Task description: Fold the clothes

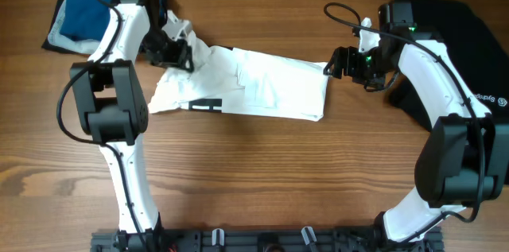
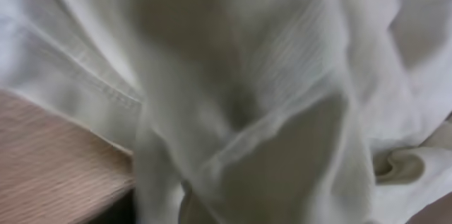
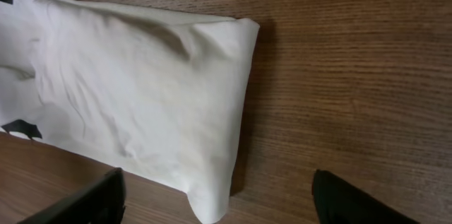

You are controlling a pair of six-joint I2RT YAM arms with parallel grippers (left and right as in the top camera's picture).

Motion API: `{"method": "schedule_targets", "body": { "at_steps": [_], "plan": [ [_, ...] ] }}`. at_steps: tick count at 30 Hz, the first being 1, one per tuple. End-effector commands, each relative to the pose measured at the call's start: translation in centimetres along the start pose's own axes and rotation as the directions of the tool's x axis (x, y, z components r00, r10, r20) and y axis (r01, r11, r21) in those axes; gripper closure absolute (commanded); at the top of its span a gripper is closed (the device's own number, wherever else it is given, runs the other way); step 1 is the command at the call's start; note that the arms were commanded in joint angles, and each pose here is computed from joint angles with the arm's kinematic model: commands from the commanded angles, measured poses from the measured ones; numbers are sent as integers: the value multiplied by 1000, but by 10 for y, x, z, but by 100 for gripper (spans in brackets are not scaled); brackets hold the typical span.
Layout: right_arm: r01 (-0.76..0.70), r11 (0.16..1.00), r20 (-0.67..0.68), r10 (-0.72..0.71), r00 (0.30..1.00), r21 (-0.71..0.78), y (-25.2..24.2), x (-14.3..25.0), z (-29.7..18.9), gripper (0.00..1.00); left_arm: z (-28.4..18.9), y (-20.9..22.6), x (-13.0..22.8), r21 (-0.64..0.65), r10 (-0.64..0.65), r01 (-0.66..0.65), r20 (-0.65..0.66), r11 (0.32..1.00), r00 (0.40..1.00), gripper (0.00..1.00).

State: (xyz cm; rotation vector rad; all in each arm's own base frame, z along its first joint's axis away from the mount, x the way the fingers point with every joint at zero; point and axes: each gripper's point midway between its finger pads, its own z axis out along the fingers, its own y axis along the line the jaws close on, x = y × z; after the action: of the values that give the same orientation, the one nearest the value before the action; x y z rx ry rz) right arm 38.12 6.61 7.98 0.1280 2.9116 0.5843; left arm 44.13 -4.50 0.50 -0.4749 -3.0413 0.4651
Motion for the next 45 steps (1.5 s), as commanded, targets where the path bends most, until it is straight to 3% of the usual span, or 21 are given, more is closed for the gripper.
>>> {"method": "schedule_targets", "body": {
  "at_steps": [1,4,6,7,13,20,25,32,45],
  "plan": [
    [-11,1000,53,11,999,10,5,-10,-15,30,20,-2,16,50,-31,35,-75,998,997,96],
    [-14,1000,59,13,998,5,8,-11,-14,62,17,1,17,46,-92,95,-74,994,993,96],
    [0,1000,49,0,999,-2,17,-8,-9,89,10,2,17,41,-143,146,-63,988,988,96],
    [12,1000,40,-12,999,-3,22,-5,-5,96,5,2,16,36,-163,165,-52,986,985,96],
    [7,1000,22,-7,1000,-21,35,16,35,96,-45,-11,7,18,-189,188,54,982,981,96],
    [-34,999,-21,34,999,-7,18,30,78,96,-81,-28,4,26,-174,172,129,985,976,96],
    [-66,996,-81,62,995,-53,15,37,109,96,-84,-76,-2,74,-89,79,133,994,987,96],
    [-65,996,-82,60,995,-67,17,37,111,96,-61,-162,-15,111,71,-85,127,990,989,96],
    [-70,995,-85,64,994,-67,17,38,111,96,-39,-298,-19,280,165,-209,174,937,971,96]
  ]
}}
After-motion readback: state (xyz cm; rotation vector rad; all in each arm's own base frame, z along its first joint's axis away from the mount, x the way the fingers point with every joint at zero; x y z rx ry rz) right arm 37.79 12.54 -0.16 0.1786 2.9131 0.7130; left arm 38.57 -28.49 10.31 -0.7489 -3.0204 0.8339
